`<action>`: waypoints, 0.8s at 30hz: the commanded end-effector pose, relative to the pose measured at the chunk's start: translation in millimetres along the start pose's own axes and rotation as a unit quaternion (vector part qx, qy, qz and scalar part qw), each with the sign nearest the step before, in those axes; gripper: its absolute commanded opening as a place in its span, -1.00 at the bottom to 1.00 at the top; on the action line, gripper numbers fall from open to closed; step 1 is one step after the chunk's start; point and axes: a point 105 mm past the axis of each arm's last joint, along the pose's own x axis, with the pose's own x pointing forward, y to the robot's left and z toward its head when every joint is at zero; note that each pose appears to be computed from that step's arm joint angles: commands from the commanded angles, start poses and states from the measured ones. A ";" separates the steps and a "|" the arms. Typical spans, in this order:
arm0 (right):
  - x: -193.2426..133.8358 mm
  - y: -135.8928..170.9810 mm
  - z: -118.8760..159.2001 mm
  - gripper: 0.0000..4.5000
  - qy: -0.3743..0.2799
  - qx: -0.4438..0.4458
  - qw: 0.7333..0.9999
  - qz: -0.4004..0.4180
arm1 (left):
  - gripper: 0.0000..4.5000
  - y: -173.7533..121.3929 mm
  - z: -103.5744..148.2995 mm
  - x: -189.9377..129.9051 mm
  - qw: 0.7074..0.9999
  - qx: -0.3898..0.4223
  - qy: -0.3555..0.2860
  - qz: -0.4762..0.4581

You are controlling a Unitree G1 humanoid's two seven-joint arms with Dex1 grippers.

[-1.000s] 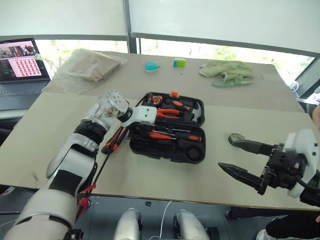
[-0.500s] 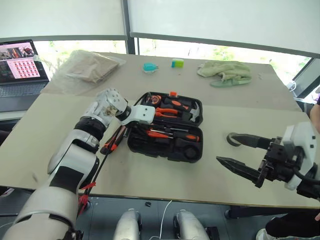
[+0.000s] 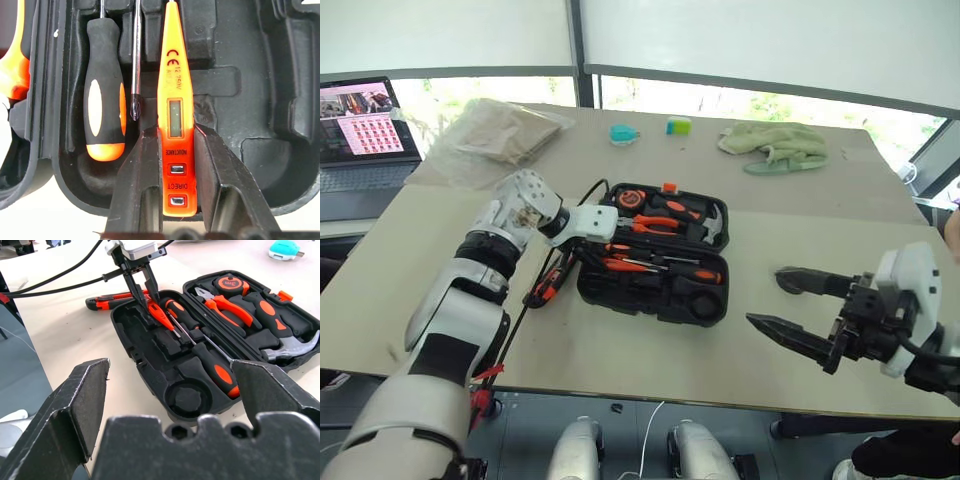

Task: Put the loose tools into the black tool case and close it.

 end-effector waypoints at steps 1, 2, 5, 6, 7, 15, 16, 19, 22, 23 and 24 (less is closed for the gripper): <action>-0.6 3.3 11.0 1.00 -0.025 -0.016 1.000 0.002 | -0.81 5.7 7.2 4.1 1.000 0.008 -0.002 0.009; -0.6 3.5 11.1 1.00 -0.025 -0.015 1.000 0.001 | -0.81 5.7 8.3 4.7 1.000 0.004 -0.007 0.007; -0.3 4.6 10.7 1.00 -0.026 -0.013 1.000 0.001 | -0.26 4.8 11.5 4.5 1.000 0.000 -0.020 0.000; -0.2 5.1 10.5 1.00 -0.026 -0.012 1.000 0.002 | -0.11 4.4 12.7 3.9 1.000 0.004 -0.024 -0.001; -0.1 6.1 9.8 1.00 -0.026 -0.010 1.000 0.003 | 0.06 3.9 14.0 0.6 1.000 0.007 -0.030 -0.003; 0.7 7.7 6.2 1.00 -0.021 -0.004 1.000 0.003 | 0.69 7.1 27.2 -40.0 0.987 -0.021 -0.156 0.028; 0.7 7.8 6.1 1.00 -0.020 -0.003 1.000 0.004 | 0.58 6.9 27.3 -42.7 0.984 -0.029 -0.170 0.032; -0.3 8.2 5.7 1.00 -0.015 -0.004 1.000 0.008 | 0.18 6.4 21.4 -42.4 0.981 -0.060 -0.181 0.043; -3.0 7.7 5.7 1.00 -0.011 -0.005 1.000 0.008 | -0.33 6.7 14.3 -31.9 0.982 -0.069 -0.165 0.060; -3.9 7.6 5.8 1.00 -0.011 -0.004 1.000 0.008 | -0.53 5.8 14.2 -28.6 0.982 -0.067 -0.164 0.060; -4.4 7.7 5.6 1.00 -0.010 -0.003 1.000 0.008 | -0.70 5.3 14.8 -25.1 0.983 -0.066 -0.163 0.060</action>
